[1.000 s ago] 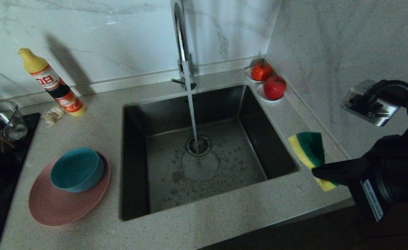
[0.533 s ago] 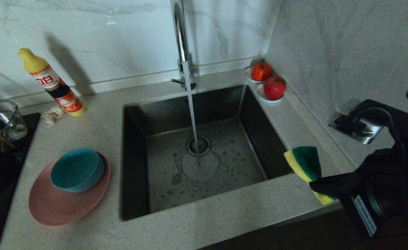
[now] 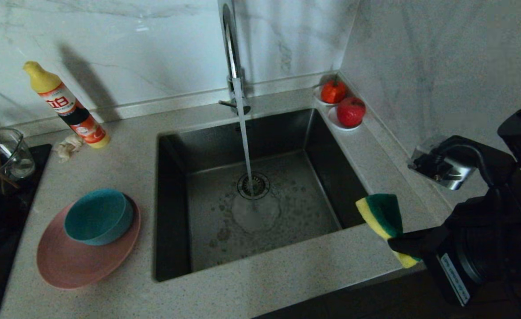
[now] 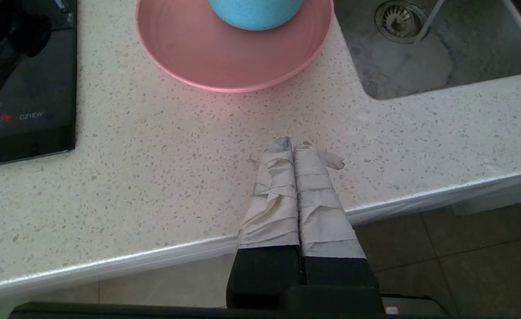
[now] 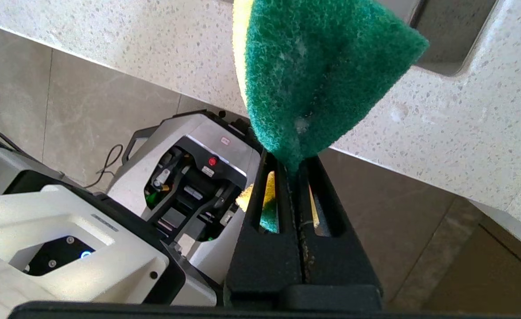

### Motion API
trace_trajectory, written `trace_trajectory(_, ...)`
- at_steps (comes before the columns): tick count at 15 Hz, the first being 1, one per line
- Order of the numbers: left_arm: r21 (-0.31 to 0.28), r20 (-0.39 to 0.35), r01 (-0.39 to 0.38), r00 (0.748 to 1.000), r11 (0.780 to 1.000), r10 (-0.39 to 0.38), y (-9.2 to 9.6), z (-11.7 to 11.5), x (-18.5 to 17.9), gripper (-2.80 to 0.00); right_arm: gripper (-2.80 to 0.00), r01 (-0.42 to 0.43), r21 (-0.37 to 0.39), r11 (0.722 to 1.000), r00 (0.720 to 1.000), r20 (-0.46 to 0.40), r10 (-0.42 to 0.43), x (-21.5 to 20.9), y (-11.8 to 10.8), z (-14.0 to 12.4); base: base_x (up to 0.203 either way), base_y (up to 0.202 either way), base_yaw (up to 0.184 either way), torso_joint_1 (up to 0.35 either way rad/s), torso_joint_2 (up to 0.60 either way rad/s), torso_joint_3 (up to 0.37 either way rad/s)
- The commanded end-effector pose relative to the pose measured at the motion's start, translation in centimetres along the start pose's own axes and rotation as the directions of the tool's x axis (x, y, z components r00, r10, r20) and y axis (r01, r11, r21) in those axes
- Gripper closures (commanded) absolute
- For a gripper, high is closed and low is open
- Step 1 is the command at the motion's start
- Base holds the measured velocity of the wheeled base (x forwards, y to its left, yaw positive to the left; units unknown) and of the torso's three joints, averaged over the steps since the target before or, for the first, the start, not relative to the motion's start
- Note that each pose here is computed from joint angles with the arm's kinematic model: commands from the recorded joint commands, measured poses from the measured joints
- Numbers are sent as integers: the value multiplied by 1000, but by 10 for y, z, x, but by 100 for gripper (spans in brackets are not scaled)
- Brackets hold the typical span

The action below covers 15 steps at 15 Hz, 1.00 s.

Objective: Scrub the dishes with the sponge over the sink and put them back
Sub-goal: Pick up a bowl and the sponge

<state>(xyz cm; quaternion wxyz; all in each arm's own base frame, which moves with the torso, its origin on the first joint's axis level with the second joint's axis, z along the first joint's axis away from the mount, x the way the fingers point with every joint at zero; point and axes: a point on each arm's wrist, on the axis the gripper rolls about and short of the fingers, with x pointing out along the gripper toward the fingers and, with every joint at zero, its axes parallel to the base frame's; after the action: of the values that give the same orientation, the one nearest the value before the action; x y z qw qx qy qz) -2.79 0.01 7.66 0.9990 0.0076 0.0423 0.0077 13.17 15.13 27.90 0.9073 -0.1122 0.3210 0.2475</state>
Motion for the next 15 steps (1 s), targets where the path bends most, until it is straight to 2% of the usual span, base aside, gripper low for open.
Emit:
trace_trajectory(1,18,20,-8,1000,1000,8,0,7,-2,0,0,3,1,1000,1000,-3,-3,-1,-1,-2,0,0,0,0,0,0)
trace_trajectory(2,21,66,-19,998,1000,18,1,26,-9,0,0,5,-1,1000,1000,-9,-5,-2,-3,-6,0,0,0,0,0,0)
trace_trajectory(4,19,106,-46,993,999,43,2,70,-15,0,0,7,-3,1000,1000,-22,-7,0,-3,-12,0,0,0,0,0,0)
trace_trajectory(7,22,100,-94,991,995,91,4,138,-11,0,0,-3,4,1000,1000,26,3,-4,-3,-5,0,0,0,0,0,0)
trace_trajectory(8,24,72,-114,991,993,112,5,161,-7,0,0,-6,0,1000,999,34,6,-3,-2,-5,0,0,0,0,0,0)
trace_trajectory(11,51,-95,-162,981,985,166,7,214,29,0,0,-9,1,1000,999,54,9,-6,-2,-2,0,0,0,0,0,0)
trace_trajectory(13,90,-237,-209,945,974,225,8,236,69,0,0,-9,1,1000,998,55,9,-6,-2,0,0,0,0,0,0,0)
trace_trajectory(15,138,-379,-239,884,961,274,10,243,120,0,0,-6,-4,1000,999,38,6,1,0,1,0,0,0,0,0,0)
